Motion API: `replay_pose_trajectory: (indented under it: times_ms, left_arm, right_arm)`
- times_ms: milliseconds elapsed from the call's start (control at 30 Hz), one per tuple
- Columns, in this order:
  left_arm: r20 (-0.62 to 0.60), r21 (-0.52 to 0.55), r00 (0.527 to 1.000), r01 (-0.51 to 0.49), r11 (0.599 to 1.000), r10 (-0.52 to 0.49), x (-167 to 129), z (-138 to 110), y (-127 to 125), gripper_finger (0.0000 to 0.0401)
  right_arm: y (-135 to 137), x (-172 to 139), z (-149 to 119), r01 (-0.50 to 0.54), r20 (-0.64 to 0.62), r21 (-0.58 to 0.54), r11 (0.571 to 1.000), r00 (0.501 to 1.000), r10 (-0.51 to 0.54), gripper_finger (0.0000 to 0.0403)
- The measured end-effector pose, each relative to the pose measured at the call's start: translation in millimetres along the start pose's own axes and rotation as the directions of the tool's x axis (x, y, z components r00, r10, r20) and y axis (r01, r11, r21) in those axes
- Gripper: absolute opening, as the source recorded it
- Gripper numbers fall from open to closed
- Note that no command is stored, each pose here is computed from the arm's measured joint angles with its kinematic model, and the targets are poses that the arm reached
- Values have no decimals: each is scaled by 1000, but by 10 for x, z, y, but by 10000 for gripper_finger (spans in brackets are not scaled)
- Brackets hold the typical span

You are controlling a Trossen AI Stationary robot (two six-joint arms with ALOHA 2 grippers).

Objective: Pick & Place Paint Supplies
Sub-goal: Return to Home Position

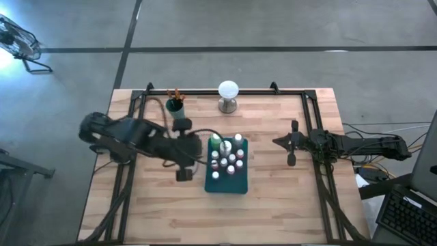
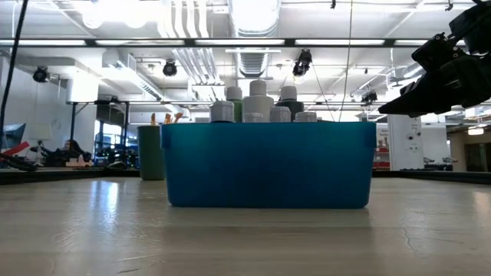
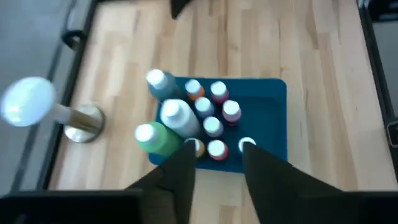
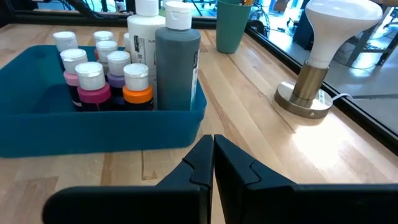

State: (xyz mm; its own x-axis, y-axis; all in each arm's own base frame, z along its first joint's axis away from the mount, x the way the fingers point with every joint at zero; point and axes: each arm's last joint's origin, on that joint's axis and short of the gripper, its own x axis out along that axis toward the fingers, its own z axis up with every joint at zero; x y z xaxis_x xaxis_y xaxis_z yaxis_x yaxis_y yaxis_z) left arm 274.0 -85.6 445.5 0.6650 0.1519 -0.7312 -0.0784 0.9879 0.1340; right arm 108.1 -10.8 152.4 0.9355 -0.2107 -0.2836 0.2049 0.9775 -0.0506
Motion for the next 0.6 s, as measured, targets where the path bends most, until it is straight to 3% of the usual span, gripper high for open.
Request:
replay_pose_trajectory:
  times_ms: [267, 600]
  left_arm:
    - [74, -29, 995, -65, 997, 67, -397, -122, 215, 11]
    - [109, -53, 986, -124, 991, 129, -601, -309, 363, 2]
  right_arm:
    - [0, 0, -1, 0, 0, -1, 1000, 1000, 0, 8]
    - [0, 0, -1, 0, -1, 0, 1000, 1000, 0, 8]
